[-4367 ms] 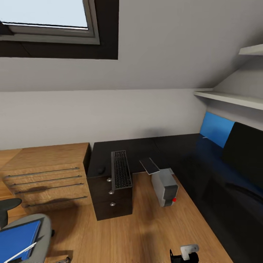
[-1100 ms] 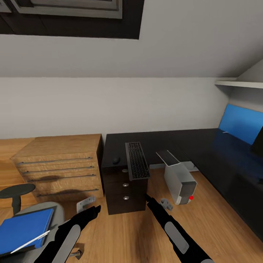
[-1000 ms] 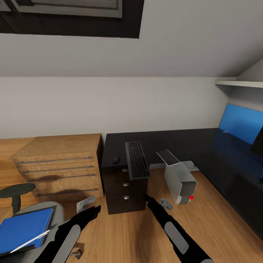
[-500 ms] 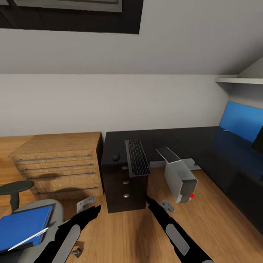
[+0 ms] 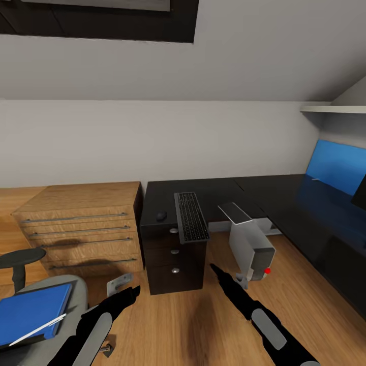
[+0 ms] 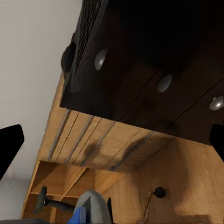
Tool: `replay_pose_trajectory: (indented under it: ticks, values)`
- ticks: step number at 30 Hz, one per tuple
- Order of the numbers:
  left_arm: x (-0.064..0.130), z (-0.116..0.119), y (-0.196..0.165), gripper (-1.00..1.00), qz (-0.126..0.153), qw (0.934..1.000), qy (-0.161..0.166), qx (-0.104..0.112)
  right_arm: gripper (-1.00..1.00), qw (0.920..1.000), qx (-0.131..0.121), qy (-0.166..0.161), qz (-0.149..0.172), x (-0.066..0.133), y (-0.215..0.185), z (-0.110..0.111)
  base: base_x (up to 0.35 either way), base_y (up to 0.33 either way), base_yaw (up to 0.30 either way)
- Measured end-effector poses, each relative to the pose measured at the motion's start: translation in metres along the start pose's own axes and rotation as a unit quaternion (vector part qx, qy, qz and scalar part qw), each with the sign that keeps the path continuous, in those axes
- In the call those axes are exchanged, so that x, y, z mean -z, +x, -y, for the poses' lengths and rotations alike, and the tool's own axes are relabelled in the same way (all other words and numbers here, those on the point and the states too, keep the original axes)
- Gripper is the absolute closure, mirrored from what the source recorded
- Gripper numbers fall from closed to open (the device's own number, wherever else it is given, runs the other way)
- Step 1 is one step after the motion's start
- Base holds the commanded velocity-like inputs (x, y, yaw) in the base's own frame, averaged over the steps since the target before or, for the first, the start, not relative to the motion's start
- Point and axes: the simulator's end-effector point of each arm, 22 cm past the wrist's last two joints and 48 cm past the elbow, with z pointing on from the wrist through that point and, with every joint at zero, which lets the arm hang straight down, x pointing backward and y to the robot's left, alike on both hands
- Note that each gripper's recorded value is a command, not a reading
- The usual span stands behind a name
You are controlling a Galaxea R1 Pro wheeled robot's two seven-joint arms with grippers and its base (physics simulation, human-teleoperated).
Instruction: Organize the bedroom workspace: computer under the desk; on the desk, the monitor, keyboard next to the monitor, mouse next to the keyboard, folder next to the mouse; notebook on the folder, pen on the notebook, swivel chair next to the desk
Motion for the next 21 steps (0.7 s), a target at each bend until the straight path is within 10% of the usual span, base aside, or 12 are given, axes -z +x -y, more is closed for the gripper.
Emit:
replay_pose_trajectory:
  ticks: [21]
  values:
    - [0.000, 0.002, 0.002, -1.00, -0.001, 1.0000, 0.003, -0.001, -1.00, 0.9825, -0.185, -0.024, -0.005, 0.006, -0.018, -0.006, 0.045, 0.020, 0.000]
